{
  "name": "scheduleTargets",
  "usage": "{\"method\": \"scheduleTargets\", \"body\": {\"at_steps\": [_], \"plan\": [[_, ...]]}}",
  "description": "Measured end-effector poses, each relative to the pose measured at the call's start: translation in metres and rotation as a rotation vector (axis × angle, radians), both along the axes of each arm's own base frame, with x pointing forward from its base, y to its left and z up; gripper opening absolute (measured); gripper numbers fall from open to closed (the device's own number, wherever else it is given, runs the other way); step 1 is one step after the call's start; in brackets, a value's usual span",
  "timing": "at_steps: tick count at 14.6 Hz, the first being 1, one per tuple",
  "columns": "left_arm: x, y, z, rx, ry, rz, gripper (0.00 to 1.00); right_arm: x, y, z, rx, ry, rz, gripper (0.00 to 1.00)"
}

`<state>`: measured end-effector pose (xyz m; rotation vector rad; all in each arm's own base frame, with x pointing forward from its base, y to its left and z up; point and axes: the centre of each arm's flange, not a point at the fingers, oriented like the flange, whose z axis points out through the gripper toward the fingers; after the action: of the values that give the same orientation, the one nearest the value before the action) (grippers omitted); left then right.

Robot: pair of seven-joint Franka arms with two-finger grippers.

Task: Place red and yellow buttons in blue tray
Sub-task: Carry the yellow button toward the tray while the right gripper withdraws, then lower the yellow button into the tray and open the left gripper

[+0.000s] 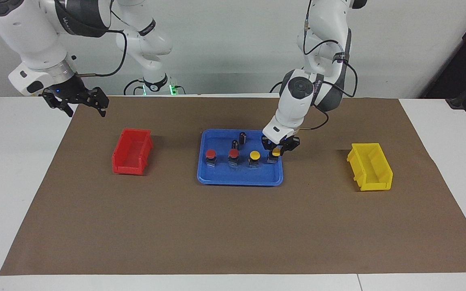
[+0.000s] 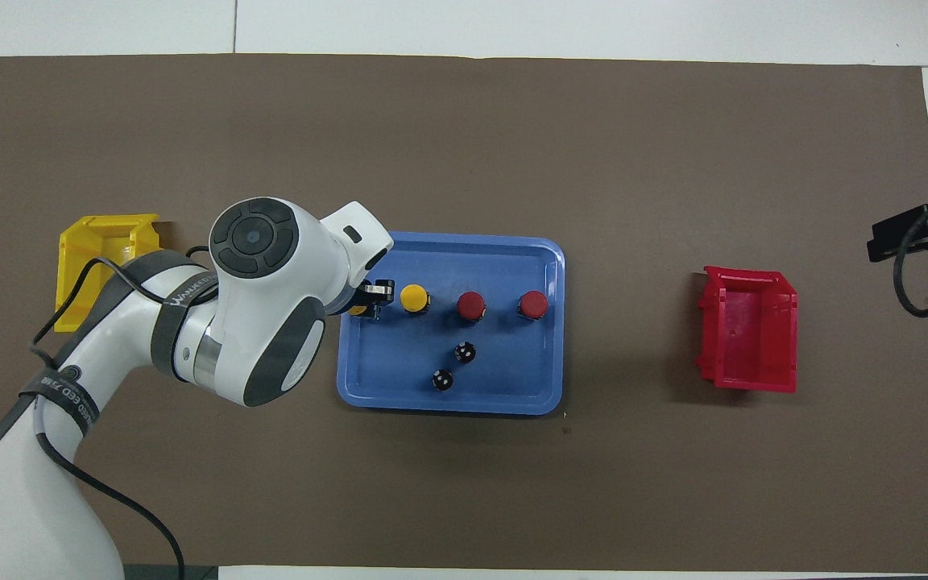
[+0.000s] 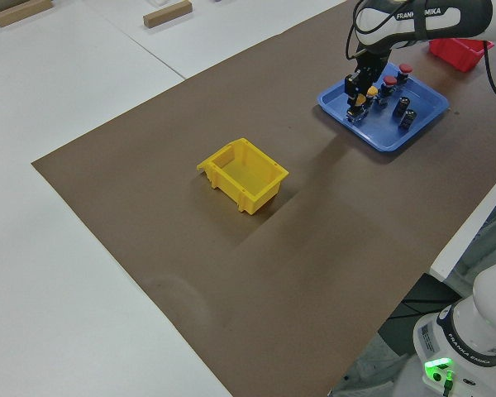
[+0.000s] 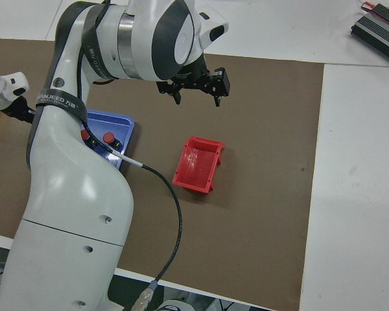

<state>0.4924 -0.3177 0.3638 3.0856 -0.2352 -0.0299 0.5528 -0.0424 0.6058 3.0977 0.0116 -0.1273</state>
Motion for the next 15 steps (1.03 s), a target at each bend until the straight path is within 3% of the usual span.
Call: {"method": "scheduleTargets", "body": {"at_steps": [5, 10, 12, 15], "plan": [[-0.003, -0.003, -0.005, -0.008, -0.015, -0.005, 0.45, 0.000, -0.004, 0.000, 0.000, 0.001, -0.007, 1.00], [0.006, -0.005, 0.020, -0.004, -0.013, -0.007, 0.96, 0.000, 0.005, 0.000, 0.001, 0.001, 0.009, 1.00], [0.019, 0.008, 0.057, 0.017, -0.002, 0.009, 1.00, 0.001, 0.014, 0.000, 0.001, 0.001, 0.024, 1.00], [0.049, 0.081, 0.119, 0.044, 0.051, 0.089, 1.00, 0.001, 0.024, 0.000, 0.001, 0.001, 0.043, 1.00]]}}
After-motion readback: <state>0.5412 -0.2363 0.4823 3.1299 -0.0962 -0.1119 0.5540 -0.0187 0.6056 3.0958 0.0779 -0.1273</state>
